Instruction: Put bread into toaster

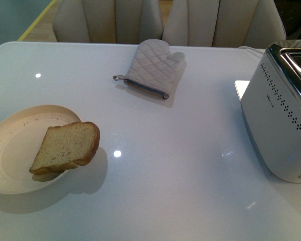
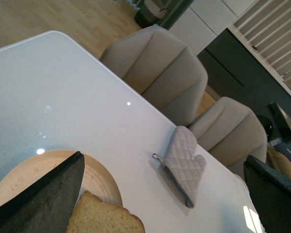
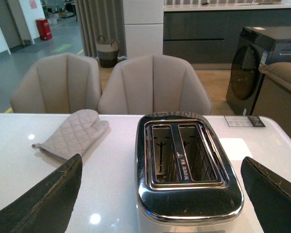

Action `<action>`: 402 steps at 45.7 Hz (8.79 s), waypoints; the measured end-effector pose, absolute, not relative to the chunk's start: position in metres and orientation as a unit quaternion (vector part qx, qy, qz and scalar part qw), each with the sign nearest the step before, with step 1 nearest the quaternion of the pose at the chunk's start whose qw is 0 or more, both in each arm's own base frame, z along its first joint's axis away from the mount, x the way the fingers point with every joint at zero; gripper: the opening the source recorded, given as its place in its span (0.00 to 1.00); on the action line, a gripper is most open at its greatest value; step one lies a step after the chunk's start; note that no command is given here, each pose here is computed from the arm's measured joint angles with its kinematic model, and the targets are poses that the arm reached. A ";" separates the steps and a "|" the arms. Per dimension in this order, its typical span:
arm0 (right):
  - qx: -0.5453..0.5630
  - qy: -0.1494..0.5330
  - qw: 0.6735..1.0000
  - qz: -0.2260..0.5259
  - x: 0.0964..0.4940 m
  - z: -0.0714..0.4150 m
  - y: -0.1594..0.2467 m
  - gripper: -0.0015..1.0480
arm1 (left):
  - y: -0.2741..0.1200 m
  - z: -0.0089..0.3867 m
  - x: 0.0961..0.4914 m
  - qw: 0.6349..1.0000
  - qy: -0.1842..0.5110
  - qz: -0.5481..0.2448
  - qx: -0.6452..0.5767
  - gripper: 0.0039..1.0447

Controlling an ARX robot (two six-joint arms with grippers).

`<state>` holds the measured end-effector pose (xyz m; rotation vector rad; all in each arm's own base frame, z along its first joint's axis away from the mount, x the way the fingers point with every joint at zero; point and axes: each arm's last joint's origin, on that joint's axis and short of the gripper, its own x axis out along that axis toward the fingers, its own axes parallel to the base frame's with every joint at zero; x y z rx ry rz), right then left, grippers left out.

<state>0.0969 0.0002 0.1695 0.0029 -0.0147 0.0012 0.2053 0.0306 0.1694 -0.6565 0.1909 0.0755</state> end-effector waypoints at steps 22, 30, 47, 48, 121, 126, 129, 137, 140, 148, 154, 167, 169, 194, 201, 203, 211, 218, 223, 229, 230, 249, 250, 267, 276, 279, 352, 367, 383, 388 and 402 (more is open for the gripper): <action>0.001 -0.007 1.000 0.001 0.097 0.169 0.000 0.91 | 0.079 0.050 0.280 0.910 0.256 0.137 -0.297 0.94; 0.001 -0.007 1.000 0.001 0.097 0.169 0.000 0.91 | 0.087 0.024 0.282 0.903 0.291 0.157 -0.273 0.94; 0.001 -0.007 1.000 0.001 0.097 0.169 0.000 0.91 | 0.077 -0.019 0.294 0.896 0.359 0.154 -0.210 0.94; 0.001 -0.007 1.000 0.001 0.097 0.169 0.000 0.91 | 0.075 -0.024 0.295 0.895 0.366 0.154 -0.205 0.94; 0.001 -0.007 1.000 0.001 0.097 0.169 0.000 0.91 | -0.126 -0.041 0.304 0.859 0.478 0.002 -0.182 0.06; 0.001 -0.007 1.000 0.001 0.097 0.169 0.000 0.91 | -0.127 -0.042 0.300 0.856 0.485 -0.004 -0.180 0.26; 0.001 -0.008 1.000 0.001 0.097 0.169 0.000 0.91 | -0.122 -0.037 0.297 0.858 0.479 0.001 -0.187 0.39; 0.001 -0.008 1.000 0.001 0.097 0.169 0.000 0.91 | -0.097 0.012 0.303 0.884 0.401 0.019 -0.238 0.67; 0.001 -0.008 1.000 0.001 0.097 0.169 0.000 0.91 | -0.084 0.046 0.302 0.900 0.347 0.026 -0.262 0.79; 0.001 -0.007 1.000 0.001 0.097 0.169 0.000 0.91 | -0.062 0.106 0.275 0.923 0.243 0.029 -0.298 0.94; 0.001 -0.008 1.000 0.001 0.097 0.169 0.000 0.91 | -0.044 0.166 0.222 0.961 0.085 0.010 -0.264 0.84; 0.001 -0.007 1.000 0.001 0.097 0.169 0.000 0.91 | -0.003 0.184 0.111 0.999 0.044 -0.006 -0.028 0.34; 0.001 -0.008 1.000 0.000 0.097 0.169 0.000 0.91 | 0.000 0.182 0.101 1.000 0.017 0.004 -0.020 0.24; 0.001 -0.007 1.000 0.001 0.097 0.169 0.000 0.91 | 0.000 0.167 0.097 1.000 -0.003 -0.002 -0.006 0.03; 0.010 0.066 0.997 -0.047 0.097 0.168 0.001 0.91 | 0.000 0.167 0.097 1.000 -0.003 -0.002 -0.006 0.03; 0.004 0.140 0.986 -0.087 0.098 0.167 0.003 0.91 | 0.000 0.167 0.097 1.000 -0.003 -0.001 -0.006 0.03; -0.006 0.205 0.977 -0.053 0.121 0.181 0.034 0.91 | 0.000 0.167 0.097 1.000 -0.003 -0.002 -0.006 0.34; 0.043 0.204 0.978 -0.002 0.158 0.198 0.055 0.91 | 0.000 0.167 0.097 1.000 -0.003 -0.002 -0.006 0.60; 0.072 0.236 0.969 0.033 0.186 0.191 0.070 0.91 | 0.000 0.167 0.097 1.000 -0.003 -0.002 -0.006 0.75; 0.092 0.272 0.957 0.049 0.220 0.174 0.087 0.91 | 0.000 0.167 0.097 1.000 -0.003 -0.002 -0.005 0.92; 0.094 0.275 0.956 0.049 0.224 0.173 0.089 0.91 | 0.000 0.167 0.097 1.000 -0.003 -0.002 -0.005 0.94; 0.185 0.396 0.898 0.039 0.310 0.094 0.129 0.91 | 0.000 0.167 0.097 1.000 -0.003 -0.002 -0.004 0.94; 0.188 0.401 0.896 0.035 0.312 0.089 0.129 0.91 | 0.000 0.167 0.097 1.000 -0.003 -0.002 -0.004 0.94; 0.273 0.461 0.844 -0.019 0.341 0.033 0.129 0.91 | 0.000 0.167 0.097 1.000 -0.003 -0.002 -0.004 0.94; 0.312 0.474 0.823 -0.030 0.350 0.018 0.128 0.91 | 0.000 0.167 0.097 1.000 -0.003 -0.002 -0.004 0.94; 0.326 0.482 0.813 -0.030 0.352 0.011 0.128 0.91 | 0.000 0.167 0.097 1.000 -0.003 -0.002 -0.004 0.94; -0.030 0.199 0.979 -0.032 0.301 0.254 -0.006 0.03 | 0.000 0.167 0.097 1.000 -0.003 -0.002 -0.004 0.94; -0.031 0.214 0.976 -0.039 0.306 0.239 -0.006 0.03 | 0.000 0.167 0.097 1.000 -0.003 -0.002 -0.004 0.94; -0.032 0.227 0.973 -0.040 0.306 0.228 -0.006 0.03 | 0.000 0.167 0.097 1.000 -0.003 -0.002 -0.004 0.94; -0.035 0.235 0.970 -0.040 0.305 0.226 -0.006 0.03 | 0.000 0.167 0.097 1.000 -0.003 -0.002 -0.004 0.94; -0.042 0.292 0.954 -0.043 0.306 0.208 -0.005 0.03 | 0.000 0.167 0.097 1.000 -0.003 -0.002 -0.004 0.94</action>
